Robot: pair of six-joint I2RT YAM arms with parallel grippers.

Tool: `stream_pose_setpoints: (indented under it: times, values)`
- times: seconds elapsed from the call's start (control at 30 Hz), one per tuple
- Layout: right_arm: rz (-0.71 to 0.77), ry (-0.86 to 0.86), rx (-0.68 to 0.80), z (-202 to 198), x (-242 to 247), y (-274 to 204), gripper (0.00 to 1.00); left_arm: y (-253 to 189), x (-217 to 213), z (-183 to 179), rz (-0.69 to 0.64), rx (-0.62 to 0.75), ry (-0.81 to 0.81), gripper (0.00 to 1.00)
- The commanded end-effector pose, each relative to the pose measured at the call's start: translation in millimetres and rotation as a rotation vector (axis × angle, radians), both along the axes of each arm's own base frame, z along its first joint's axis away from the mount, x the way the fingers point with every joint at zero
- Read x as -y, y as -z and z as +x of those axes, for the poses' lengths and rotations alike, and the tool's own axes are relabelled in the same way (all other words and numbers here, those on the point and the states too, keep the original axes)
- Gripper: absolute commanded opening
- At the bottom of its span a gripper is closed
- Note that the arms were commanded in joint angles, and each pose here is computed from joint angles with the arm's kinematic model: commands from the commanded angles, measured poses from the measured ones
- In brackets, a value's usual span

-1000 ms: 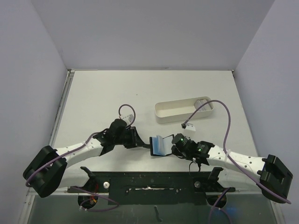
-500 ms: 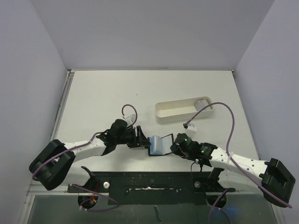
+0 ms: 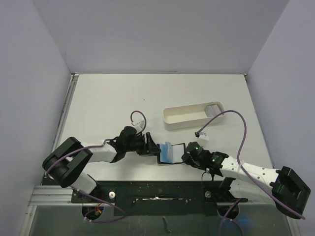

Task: Put the credit cards into the card holder
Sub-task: Open the card holder at the center of the board.

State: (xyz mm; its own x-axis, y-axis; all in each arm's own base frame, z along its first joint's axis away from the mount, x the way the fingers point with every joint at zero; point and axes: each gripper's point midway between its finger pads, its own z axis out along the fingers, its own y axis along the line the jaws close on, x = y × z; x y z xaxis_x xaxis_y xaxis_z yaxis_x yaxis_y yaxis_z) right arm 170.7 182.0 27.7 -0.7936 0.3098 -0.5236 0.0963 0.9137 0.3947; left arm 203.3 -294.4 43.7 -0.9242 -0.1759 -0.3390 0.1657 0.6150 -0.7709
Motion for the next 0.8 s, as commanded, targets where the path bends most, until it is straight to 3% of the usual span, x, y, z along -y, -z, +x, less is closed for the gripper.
stream_pose_setpoints:
  times: [0.0,0.4,0.77]
  values:
    - [0.033,0.004,0.027,6,-5,-6,0.09,-25,18,7,-0.159,0.058,0.026,0.52]
    - [0.049,-0.001,0.031,6,-8,-8,0.09,-39,31,2,-0.29,0.046,0.06,0.52]
    - [0.051,-0.005,0.033,6,-10,-9,0.09,-29,34,6,-0.281,0.028,0.053,0.46]
